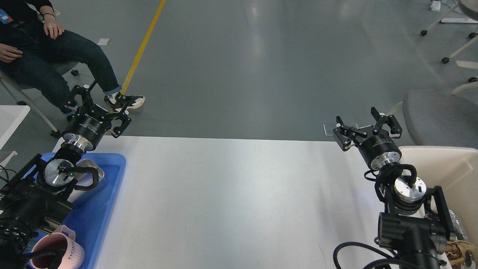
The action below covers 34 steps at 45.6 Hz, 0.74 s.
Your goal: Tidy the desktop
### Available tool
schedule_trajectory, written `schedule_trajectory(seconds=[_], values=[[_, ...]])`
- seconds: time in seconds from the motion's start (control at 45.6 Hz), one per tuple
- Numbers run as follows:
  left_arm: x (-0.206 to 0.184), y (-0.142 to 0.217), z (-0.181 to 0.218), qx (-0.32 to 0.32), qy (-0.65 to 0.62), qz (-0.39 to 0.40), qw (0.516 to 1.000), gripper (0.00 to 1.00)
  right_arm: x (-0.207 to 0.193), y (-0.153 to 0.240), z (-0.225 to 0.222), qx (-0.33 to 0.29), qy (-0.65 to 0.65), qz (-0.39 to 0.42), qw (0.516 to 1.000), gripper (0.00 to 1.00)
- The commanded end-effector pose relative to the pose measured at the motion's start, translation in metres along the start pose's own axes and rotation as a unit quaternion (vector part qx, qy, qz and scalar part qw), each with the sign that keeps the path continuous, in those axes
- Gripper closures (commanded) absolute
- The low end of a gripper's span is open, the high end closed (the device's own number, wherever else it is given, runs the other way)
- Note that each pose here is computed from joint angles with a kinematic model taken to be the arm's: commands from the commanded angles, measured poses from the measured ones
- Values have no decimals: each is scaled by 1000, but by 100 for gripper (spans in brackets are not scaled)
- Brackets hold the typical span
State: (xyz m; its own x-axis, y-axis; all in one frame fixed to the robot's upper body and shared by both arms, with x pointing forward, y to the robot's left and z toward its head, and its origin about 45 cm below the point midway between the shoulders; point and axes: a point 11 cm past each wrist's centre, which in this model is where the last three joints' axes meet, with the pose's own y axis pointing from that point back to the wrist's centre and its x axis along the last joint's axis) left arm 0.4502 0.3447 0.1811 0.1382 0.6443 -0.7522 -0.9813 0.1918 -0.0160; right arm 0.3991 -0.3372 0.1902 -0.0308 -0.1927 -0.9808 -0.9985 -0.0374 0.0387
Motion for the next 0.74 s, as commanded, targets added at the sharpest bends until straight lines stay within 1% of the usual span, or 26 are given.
schedule_trajectory(seconds=[0.0, 0.153, 0.351, 0.591, 0.723], values=[[-3, -2, -6, 3, 5, -2, 1000, 3, 9, -4, -1, 28, -10, 11, 1000, 0], [-4, -3, -9, 3, 10, -2, 1000, 3, 23, -18, 14, 18, -36, 39, 998, 0], [-4, -2, -9, 1, 9, -1, 1000, 3, 20, -22, 18, 16, -72, 27, 997, 0], [-1, -3, -14, 2, 9, 16, 1000, 3, 13, -28, 33, -9, -59, 21, 998, 0], [-6, -6, -23, 7, 17, 12, 1000, 3, 12, -29, 34, -11, -57, 19, 998, 0]])
